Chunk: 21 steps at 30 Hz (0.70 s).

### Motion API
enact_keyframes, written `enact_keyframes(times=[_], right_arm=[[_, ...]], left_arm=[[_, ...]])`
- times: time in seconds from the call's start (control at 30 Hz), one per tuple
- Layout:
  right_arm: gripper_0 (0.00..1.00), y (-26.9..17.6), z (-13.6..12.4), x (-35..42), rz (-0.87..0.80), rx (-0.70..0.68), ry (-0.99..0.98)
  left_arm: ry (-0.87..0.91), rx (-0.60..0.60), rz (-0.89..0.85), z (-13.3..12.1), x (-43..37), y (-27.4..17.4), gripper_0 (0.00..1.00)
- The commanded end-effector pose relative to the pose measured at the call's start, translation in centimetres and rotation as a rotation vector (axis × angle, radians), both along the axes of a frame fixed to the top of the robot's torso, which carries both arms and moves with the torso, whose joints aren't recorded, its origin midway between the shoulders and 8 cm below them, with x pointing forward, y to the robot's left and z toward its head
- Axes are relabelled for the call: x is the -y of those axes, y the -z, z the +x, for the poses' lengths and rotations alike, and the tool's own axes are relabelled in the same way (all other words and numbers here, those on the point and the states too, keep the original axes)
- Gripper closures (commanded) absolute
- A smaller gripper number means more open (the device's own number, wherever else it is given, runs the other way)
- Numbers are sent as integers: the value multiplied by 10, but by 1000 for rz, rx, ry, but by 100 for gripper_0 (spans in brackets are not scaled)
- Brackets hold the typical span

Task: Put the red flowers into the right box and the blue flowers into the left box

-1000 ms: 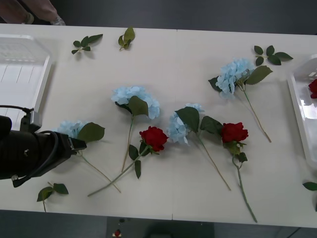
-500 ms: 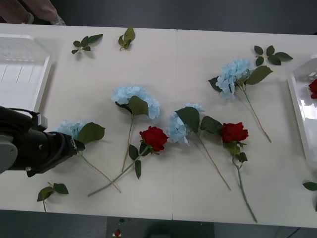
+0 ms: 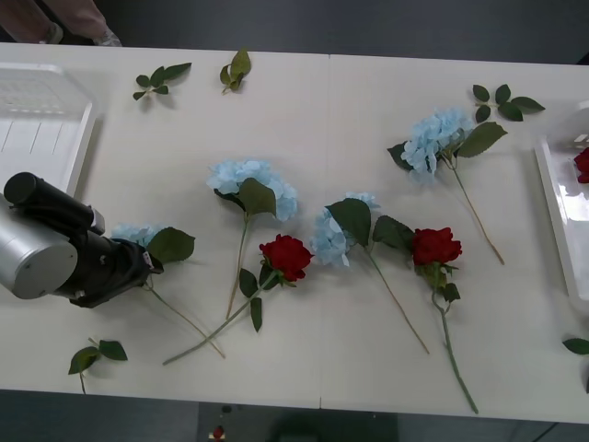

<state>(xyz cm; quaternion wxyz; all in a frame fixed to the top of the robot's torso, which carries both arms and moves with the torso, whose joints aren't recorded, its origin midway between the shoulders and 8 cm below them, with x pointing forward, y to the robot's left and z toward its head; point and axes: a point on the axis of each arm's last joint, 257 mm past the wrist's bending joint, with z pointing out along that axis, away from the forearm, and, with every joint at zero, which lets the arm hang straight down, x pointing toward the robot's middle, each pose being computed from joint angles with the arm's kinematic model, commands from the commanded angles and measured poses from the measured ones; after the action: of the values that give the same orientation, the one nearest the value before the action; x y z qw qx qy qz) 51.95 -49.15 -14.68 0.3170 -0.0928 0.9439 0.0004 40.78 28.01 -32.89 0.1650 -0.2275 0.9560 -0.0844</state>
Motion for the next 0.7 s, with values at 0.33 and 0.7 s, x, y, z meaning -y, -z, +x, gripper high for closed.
enact_keyframes(times=[0.33, 0.7], right_arm=[[0, -5, 43, -91, 43, 93, -183], [0, 20, 58, -134, 32, 92, -236]], left_arm=[[64, 5, 10, 19, 35, 8, 0], [82, -28, 66, 14, 29, 22, 0]])
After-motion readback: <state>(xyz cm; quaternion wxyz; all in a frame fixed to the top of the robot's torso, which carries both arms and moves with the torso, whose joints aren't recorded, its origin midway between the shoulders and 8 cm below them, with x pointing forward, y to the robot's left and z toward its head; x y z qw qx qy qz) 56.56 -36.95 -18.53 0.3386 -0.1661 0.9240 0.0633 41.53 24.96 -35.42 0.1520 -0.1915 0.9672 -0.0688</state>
